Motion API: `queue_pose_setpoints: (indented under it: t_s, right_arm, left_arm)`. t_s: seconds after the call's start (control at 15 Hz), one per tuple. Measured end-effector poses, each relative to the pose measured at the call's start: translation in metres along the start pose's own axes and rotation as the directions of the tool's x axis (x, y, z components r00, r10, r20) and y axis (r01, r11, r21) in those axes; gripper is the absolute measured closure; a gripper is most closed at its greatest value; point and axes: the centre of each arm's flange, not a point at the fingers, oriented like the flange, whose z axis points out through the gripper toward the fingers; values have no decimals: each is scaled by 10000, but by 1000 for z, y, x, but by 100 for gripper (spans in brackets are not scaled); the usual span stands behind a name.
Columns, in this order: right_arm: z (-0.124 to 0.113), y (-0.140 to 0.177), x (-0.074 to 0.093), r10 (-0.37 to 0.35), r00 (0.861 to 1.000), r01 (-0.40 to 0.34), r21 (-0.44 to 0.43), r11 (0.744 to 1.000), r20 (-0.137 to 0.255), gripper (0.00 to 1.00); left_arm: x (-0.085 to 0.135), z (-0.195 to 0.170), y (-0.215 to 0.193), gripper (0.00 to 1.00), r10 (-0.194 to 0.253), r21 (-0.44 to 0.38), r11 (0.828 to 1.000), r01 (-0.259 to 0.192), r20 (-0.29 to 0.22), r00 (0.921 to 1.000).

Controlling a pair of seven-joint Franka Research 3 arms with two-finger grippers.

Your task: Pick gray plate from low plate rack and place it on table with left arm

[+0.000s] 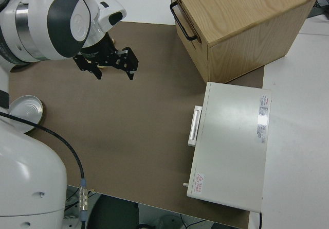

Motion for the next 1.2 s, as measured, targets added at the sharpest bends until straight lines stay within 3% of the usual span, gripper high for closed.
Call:
queue_pose_setpoints:
  t_s: [0.07,0.27,0.4,0.67,0.8,0.87,1.07,1.2]
  right_arm:
    - [0,0,0,0,10000,0,0,10000,0,1]
    - [0,0,0,0,10000,0,0,10000,0,1]
    - [0,0,0,0,10000,0,0,10000,0,1]
    - [0,0,0,0,10000,0,0,10000,0,1]
    - [0,0,0,0,10000,0,0,10000,0,1]
    - [0,0,0,0,10000,0,0,10000,0,1]
    - [0,0,0,0,10000,0,0,10000,0,1]
    - [0,0,0,0,10000,0,0,10000,0,1]
  left_arm:
    - [1,-2,-1,1,-16,7,10000,16,-74,10000]
    - [6,-25,-3,0,219,515,9985,-189,-574,9981]
    - [13,-53,-3,0,455,953,9948,-350,-1109,9928]
    - [21,-114,3,0,792,1441,9884,-472,-2248,9712]
    - [21,-142,5,0,825,1495,9877,-453,-2532,9639]
    - [20,-154,6,0,818,1492,9878,-439,-2587,9625]
    - [8,-188,9,0,747,1517,9876,-413,-2217,9723]
    - [2,-206,11,0,741,1528,9874,-409,-2179,9732]
